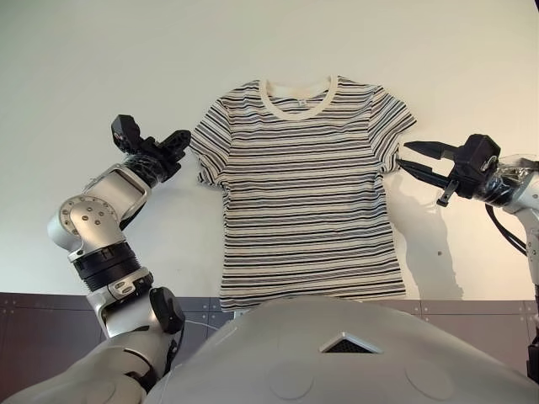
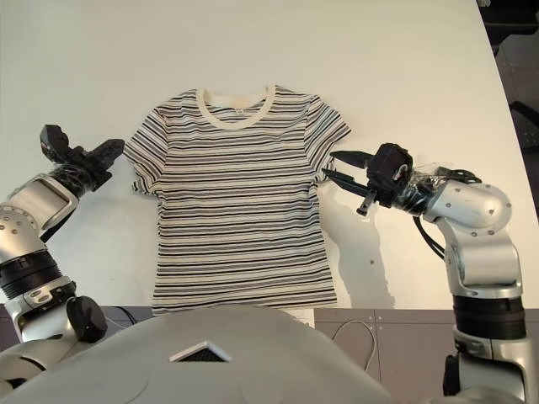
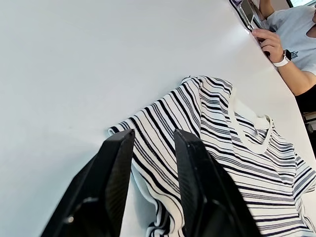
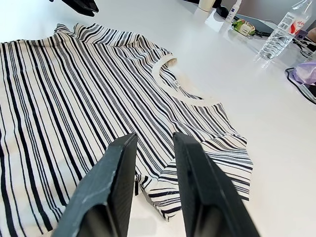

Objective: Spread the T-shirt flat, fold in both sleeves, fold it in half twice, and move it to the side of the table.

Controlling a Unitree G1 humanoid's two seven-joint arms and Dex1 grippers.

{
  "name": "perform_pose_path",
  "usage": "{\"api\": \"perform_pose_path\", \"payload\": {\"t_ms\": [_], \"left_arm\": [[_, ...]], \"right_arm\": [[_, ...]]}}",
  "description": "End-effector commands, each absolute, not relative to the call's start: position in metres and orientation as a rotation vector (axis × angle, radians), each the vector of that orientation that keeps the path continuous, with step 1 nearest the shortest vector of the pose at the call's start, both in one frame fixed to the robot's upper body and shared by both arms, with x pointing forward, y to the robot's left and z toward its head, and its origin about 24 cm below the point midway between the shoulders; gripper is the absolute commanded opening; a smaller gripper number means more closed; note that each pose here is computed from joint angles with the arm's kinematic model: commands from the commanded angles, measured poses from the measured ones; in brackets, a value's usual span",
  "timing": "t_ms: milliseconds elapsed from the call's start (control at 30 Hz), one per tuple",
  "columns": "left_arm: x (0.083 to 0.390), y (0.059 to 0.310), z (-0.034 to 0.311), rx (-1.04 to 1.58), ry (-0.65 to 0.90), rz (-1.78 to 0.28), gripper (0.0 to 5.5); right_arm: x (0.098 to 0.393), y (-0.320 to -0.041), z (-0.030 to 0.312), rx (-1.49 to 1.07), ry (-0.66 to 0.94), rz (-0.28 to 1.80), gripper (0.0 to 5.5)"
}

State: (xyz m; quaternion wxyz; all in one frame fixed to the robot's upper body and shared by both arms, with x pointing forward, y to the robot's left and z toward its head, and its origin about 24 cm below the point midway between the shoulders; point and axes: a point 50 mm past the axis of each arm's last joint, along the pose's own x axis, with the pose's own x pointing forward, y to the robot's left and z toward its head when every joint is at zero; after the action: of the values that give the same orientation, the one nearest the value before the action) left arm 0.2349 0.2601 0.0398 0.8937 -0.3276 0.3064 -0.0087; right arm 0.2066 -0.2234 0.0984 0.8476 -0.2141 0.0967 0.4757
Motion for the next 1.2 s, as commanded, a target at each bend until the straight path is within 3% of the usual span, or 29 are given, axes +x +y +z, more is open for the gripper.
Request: {"api": "perform_pose_path", "payload": {"t_ms": [33,200,533,900,1200], "left_arm": [[0.231,0.265,0.029,-0.692,0.661,0.063,1.46],[0.232,0.271,0.038,-0.657,0.632,0.073,1.46],[0.238,0.264,0.011,-0.669,0.671,0.110,1.46],[0.239,0.256,0.016,-0.621,0.694,0.015,1.46],[0.246,0.261,0.020,-0.620,0.668,0.040,0.12]], "right_arm": [[0.208,-0.225,0.101,-0.488,0.211,1.021,1.30],[0.207,-0.228,0.101,-0.492,0.221,1.014,1.30],[0.210,-0.227,0.103,-0.497,0.216,1.025,1.30],[0.208,-0.224,0.098,-0.499,0.219,1.018,1.30],[0.207,-0.224,0.095,-0.508,0.219,1.014,1.30]]}}
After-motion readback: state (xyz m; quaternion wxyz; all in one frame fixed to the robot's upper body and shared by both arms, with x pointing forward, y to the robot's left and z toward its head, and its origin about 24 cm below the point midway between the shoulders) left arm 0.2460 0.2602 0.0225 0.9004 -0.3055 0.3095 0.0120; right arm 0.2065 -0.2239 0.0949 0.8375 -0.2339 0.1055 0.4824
